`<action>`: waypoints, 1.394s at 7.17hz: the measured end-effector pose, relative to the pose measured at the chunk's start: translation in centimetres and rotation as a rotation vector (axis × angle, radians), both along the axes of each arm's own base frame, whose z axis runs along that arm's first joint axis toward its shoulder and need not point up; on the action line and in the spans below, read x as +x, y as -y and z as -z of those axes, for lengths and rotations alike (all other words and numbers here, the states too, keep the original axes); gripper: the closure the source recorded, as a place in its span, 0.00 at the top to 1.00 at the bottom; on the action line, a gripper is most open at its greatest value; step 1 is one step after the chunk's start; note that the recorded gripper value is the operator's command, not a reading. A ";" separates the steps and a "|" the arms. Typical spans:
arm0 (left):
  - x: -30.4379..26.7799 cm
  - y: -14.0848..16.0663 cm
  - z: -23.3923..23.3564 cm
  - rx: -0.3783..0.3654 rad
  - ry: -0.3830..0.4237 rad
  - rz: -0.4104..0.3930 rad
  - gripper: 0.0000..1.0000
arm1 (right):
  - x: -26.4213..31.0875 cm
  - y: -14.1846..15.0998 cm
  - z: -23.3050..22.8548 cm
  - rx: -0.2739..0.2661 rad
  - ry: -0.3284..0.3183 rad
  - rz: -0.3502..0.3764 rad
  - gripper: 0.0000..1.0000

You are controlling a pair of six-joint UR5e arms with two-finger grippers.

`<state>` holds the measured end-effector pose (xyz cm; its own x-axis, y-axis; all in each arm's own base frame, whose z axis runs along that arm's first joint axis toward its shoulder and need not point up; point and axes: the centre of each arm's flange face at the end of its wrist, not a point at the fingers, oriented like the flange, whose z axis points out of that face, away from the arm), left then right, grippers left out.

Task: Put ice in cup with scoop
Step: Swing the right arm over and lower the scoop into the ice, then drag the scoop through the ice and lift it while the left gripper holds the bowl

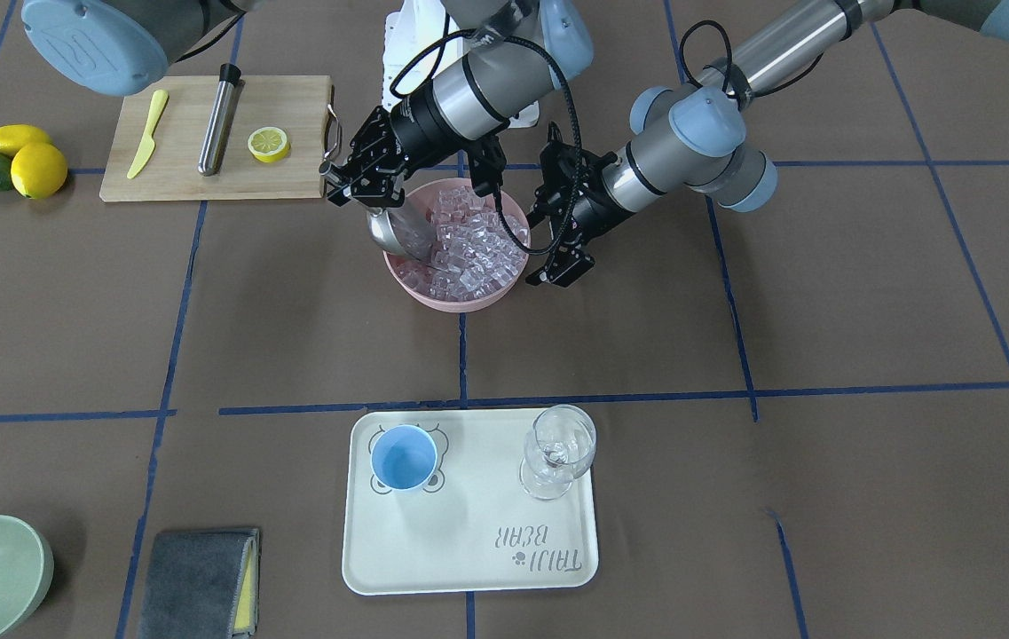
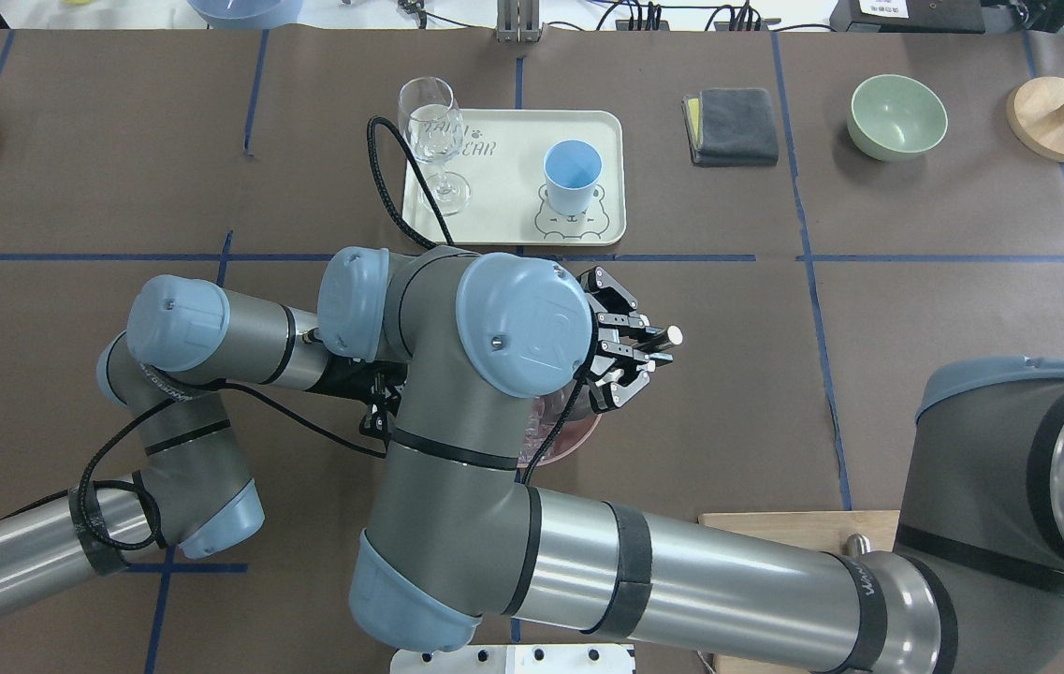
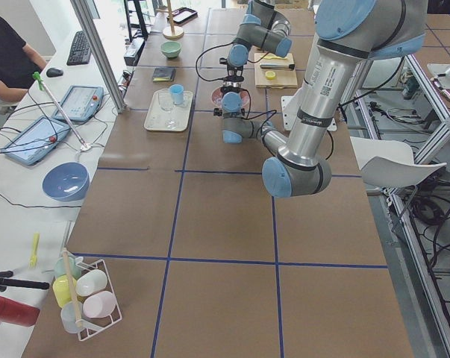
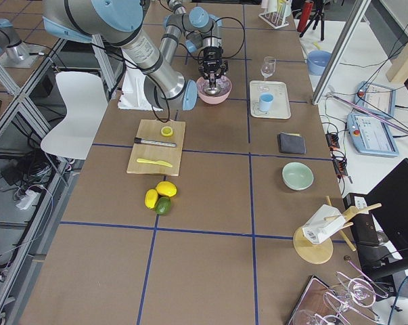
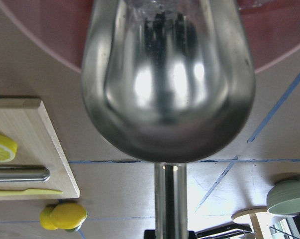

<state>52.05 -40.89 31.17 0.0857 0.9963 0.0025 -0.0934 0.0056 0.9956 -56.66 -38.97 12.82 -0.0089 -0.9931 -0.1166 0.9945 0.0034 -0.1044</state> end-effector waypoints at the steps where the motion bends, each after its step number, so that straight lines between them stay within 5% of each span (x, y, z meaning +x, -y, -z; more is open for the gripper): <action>1: 0.0 0.0 -0.1 0.000 0.001 0.000 1.00 | -0.3 0.2 -0.8 0.016 0.042 0.000 0.00; 6: 0.0 0.0 0.1 -0.001 -0.001 0.000 1.00 | 4.5 -0.3 -7.4 0.130 0.349 -0.016 0.00; 10: -0.1 0.0 0.1 -0.003 0.000 0.003 1.00 | 5.4 0.1 -11.0 0.142 0.640 -0.019 0.00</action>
